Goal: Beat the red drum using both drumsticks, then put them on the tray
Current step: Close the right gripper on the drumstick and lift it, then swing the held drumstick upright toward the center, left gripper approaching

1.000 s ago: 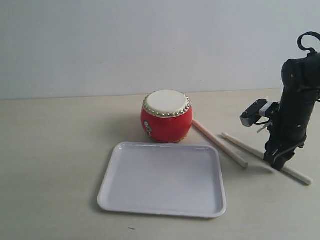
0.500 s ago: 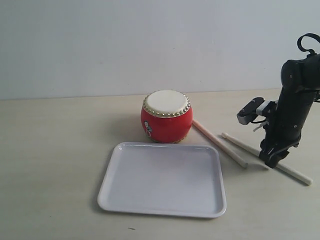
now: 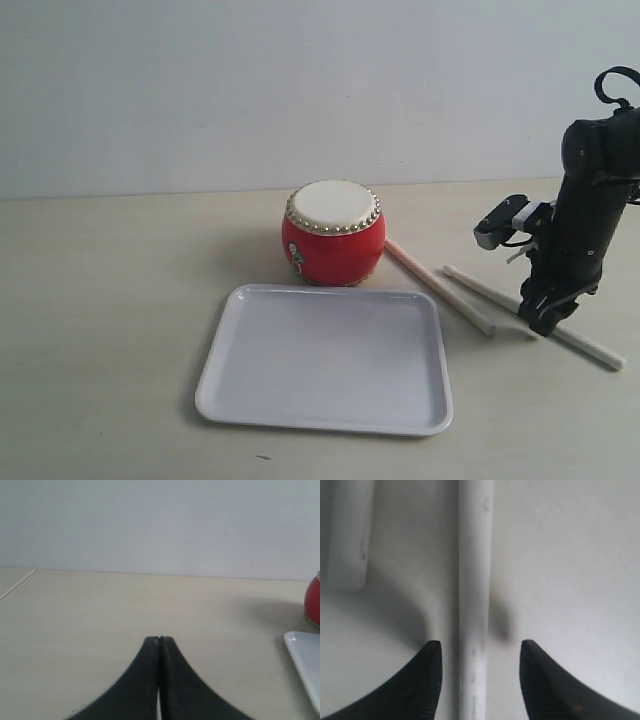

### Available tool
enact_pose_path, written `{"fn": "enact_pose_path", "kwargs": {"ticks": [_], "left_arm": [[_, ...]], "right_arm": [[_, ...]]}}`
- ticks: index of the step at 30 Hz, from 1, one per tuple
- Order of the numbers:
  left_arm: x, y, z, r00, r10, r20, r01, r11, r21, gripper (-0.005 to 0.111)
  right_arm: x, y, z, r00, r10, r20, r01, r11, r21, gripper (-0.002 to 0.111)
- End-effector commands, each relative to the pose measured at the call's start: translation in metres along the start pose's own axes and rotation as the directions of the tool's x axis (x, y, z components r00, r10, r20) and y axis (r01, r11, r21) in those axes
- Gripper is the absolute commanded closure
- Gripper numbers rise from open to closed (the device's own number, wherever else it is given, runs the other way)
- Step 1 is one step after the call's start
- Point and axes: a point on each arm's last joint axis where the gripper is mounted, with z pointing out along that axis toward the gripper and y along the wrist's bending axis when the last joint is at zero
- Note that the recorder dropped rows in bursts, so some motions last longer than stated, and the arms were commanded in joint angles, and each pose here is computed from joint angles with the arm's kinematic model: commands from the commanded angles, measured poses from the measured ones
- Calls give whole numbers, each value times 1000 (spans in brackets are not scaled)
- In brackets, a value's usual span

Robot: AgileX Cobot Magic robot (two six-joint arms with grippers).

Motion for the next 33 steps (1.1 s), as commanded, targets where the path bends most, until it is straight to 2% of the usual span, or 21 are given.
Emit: {"fn": "enact_pose_path", "kwargs": {"ticks": [1, 12, 14, 21, 24, 27, 33], "left_arm": [[1, 0, 0, 1000, -4, 5, 4, 1000, -3, 107], [1, 0, 0, 1000, -4, 5, 4, 1000, -3, 107], [1, 0, 0, 1000, -4, 5, 4, 1000, -3, 107], [1, 0, 0, 1000, -4, 5, 4, 1000, -3, 107], [1, 0, 0, 1000, -4, 5, 4, 1000, -3, 107], [1, 0, 0, 1000, -4, 5, 4, 1000, -3, 107], [1, 0, 0, 1000, -4, 5, 4, 1000, -3, 107]], "right_arm": [[3, 1, 6, 999, -14, -30, 14, 1000, -18, 61], [4, 1, 10, 999, -6, -41, 4, 1000, -27, 63], [4, 1, 10, 999, -6, -46, 4, 1000, -30, 71], [5, 3, 9, 998, -3, -61, 1, 999, -41, 109], [5, 2, -5, 995, 94, -40, -95, 995, -19, 108], [12, -2, -36, 979, 204, 2, -204, 979, 10, 108], [63, 8, -97, 903, 418, 103, -423, 905, 37, 108]]}}
